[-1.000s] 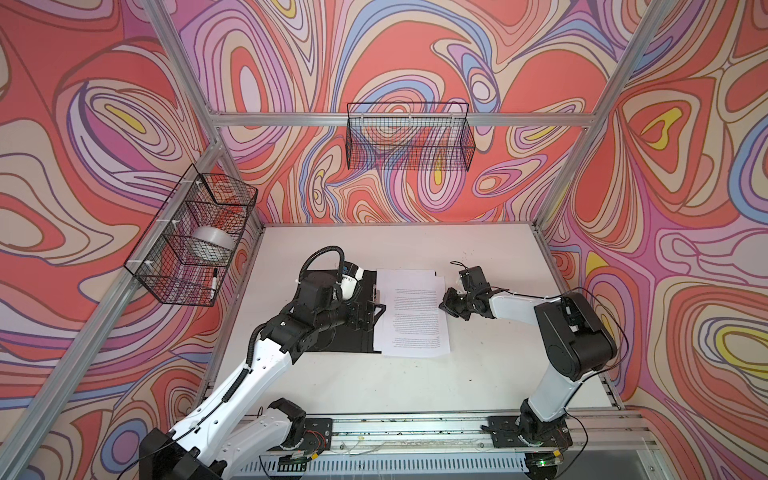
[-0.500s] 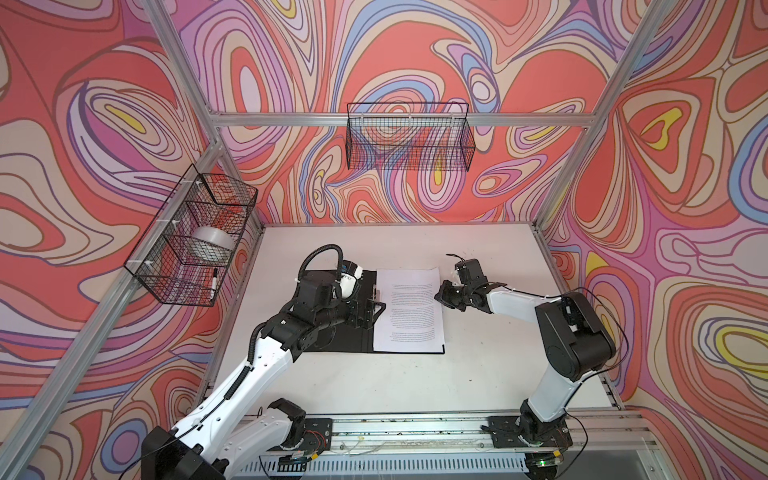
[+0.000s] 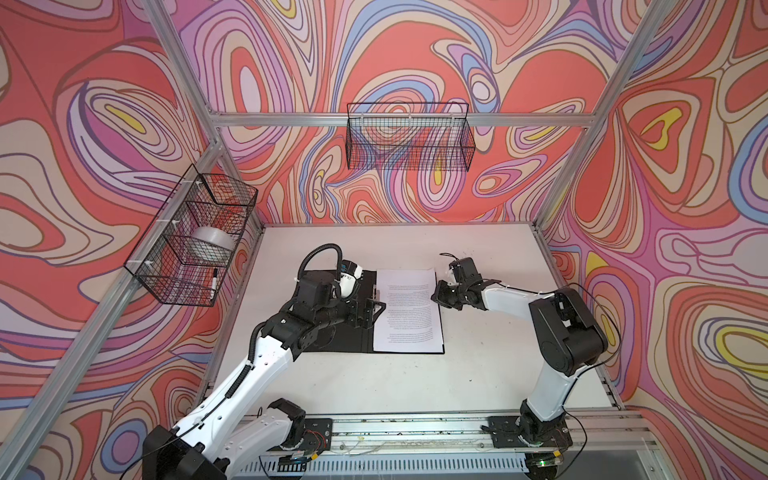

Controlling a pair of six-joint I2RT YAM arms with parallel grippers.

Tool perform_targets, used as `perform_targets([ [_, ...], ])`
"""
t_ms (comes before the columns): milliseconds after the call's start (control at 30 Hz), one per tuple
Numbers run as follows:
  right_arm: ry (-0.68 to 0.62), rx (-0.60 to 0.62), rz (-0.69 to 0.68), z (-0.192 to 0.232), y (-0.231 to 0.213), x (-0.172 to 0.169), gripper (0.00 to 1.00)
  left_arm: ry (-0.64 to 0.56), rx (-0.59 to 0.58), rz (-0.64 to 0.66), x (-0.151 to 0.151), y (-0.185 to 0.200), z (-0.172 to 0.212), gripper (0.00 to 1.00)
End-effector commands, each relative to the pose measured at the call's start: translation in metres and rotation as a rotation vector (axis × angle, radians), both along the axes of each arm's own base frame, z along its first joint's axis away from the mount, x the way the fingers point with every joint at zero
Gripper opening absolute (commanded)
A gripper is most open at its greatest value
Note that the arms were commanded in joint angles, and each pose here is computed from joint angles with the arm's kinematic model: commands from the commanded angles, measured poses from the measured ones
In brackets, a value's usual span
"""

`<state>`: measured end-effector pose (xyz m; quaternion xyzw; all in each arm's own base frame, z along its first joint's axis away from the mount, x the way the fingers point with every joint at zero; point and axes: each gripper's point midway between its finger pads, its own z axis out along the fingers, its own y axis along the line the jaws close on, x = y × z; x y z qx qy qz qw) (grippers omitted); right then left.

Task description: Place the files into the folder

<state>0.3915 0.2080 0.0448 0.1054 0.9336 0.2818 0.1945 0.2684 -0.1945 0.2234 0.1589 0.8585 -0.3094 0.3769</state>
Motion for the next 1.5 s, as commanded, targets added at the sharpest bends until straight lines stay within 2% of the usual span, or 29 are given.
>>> perform_targets([
  [0,0.011,-0.015,0.007,-0.005,0.006,0.003,0.0,0.006,-0.016,-0.004,0.001,-0.001,-0.003,1.0],
  [933,0.031,0.0,-0.006,-0.007,0.011,-0.006,0.0,0.018,-0.041,0.001,0.002,-0.002,-0.004,1.0],
  [1167,0.032,-0.005,-0.008,-0.007,0.01,-0.006,0.0,0.061,-0.013,0.047,0.007,0.004,-0.01,1.0],
  [1467,0.026,-0.014,-0.009,-0.002,0.008,-0.007,0.17,0.084,-0.013,0.05,0.008,0.004,-0.012,1.0],
])
